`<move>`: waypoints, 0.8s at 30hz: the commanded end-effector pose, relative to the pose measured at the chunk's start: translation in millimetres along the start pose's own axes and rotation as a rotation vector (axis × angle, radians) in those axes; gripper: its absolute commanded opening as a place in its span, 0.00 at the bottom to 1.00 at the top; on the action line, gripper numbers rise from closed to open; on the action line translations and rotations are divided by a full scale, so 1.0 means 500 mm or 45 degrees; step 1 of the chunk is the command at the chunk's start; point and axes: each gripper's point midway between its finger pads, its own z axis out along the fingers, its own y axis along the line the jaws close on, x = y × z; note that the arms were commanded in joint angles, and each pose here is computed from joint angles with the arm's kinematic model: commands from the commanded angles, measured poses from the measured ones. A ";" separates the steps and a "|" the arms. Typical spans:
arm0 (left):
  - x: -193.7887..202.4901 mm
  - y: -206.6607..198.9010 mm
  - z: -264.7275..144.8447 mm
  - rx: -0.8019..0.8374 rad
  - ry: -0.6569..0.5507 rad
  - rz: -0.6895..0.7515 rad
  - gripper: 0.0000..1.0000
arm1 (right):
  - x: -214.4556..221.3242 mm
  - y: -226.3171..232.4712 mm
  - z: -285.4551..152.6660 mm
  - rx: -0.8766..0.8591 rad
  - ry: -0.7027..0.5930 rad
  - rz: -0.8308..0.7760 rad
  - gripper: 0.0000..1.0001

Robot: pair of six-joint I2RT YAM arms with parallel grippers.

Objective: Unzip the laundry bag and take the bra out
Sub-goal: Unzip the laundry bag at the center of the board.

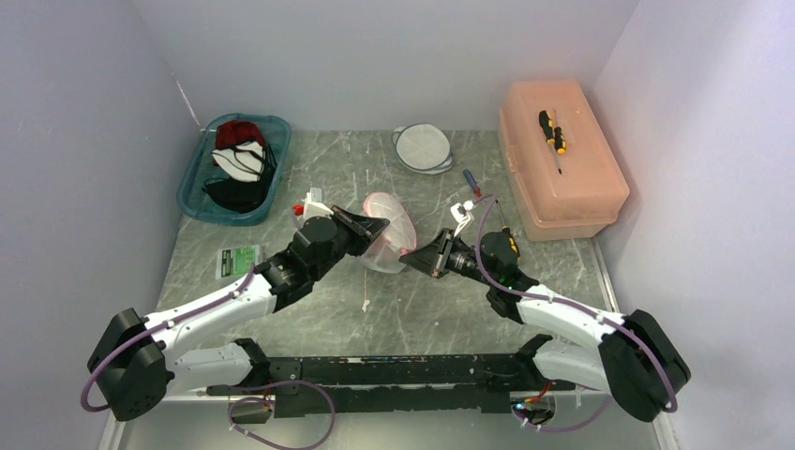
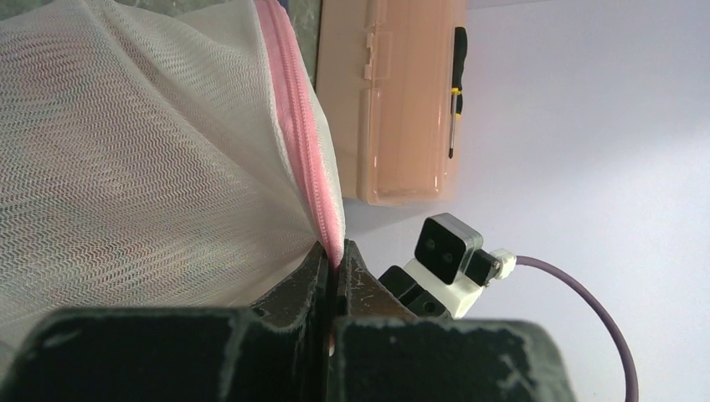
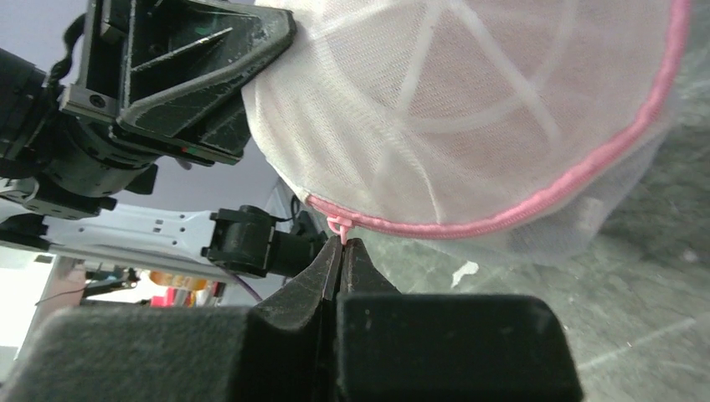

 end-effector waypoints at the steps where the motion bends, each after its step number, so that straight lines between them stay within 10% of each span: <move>1: -0.003 -0.061 -0.014 0.116 0.010 0.010 0.03 | -0.016 -0.041 -0.018 0.208 -0.023 -0.115 0.00; 10: 0.055 -0.042 -0.001 0.124 0.241 0.109 0.03 | -0.014 -0.157 -0.090 0.628 -0.049 -0.199 0.00; 24: 0.129 -0.018 0.065 0.463 0.873 0.583 0.03 | 0.022 -0.149 -0.184 0.645 -0.008 -0.432 0.00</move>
